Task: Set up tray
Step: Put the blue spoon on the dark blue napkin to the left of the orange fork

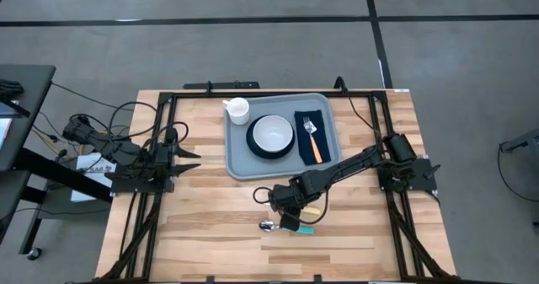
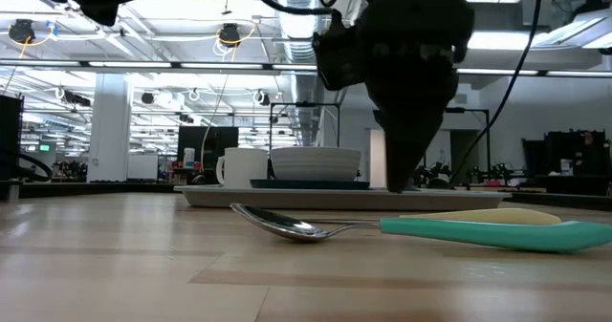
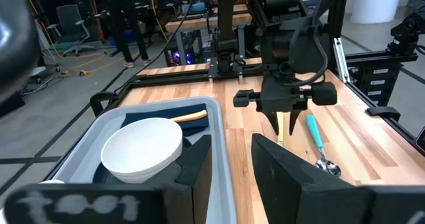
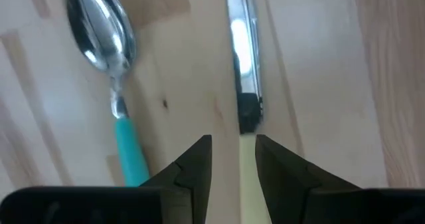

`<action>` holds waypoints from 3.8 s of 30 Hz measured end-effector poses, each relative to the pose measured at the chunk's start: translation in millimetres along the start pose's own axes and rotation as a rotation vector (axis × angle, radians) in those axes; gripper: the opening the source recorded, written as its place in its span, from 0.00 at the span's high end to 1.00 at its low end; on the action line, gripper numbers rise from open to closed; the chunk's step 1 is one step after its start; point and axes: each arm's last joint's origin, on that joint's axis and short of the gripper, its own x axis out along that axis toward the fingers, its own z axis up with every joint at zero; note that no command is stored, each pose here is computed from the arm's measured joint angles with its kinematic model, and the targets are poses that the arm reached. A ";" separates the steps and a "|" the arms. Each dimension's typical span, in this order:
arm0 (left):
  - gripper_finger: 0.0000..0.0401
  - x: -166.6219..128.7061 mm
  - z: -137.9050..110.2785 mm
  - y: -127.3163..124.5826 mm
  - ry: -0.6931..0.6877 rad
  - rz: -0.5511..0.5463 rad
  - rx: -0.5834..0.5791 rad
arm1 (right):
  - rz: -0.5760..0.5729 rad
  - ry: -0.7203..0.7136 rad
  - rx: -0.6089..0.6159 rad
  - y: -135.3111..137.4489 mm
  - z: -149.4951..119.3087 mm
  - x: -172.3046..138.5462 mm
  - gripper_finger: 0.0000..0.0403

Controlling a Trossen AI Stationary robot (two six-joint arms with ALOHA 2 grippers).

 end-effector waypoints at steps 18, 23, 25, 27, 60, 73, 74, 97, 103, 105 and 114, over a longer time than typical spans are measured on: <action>0.76 0.1 0.0 0.0 0.000 0.000 0.000 | 0.154 -0.046 0.083 29.2 -3.3 2.5 0.73; 0.76 0.0 0.0 0.0 0.000 0.000 -0.001 | 0.177 -0.075 0.081 34.8 -2.2 5.2 0.73; 0.76 0.0 0.0 0.0 0.000 0.000 -0.010 | 0.188 -0.089 0.080 35.8 -0.7 4.8 0.73; 0.76 0.0 0.0 0.0 0.000 0.000 -0.017 | 0.199 -0.104 0.078 36.8 0.7 4.5 0.73; 0.76 0.0 -1.7 0.0 0.015 0.000 -0.010 | 0.159 -0.199 -0.075 47.5 4.2 41.3 0.73; 0.76 0.0 -1.6 0.0 0.014 0.000 -0.011 | 0.154 -0.140 -0.073 44.4 0.3 40.9 0.73; 0.76 0.0 -1.6 0.0 0.014 0.000 -0.011 | 0.152 -0.130 -0.074 44.1 -0.4 40.9 0.73; 0.76 0.0 -1.6 -0.1 0.014 0.000 -0.011 | 0.117 -0.057 0.001 30.9 -0.3 40.9 0.84; 0.76 0.0 -1.6 -0.1 0.014 0.000 -0.011 | 0.116 -0.057 0.007 29.3 0.6 40.9 0.95; 0.76 0.0 -1.6 0.0 0.014 0.000 -0.011 | 0.115 -0.058 0.007 29.4 0.7 40.9 0.95; 0.76 0.0 -1.6 0.0 0.014 0.000 -0.011 | 0.115 -0.057 0.026 29.2 0.6 41.5 0.92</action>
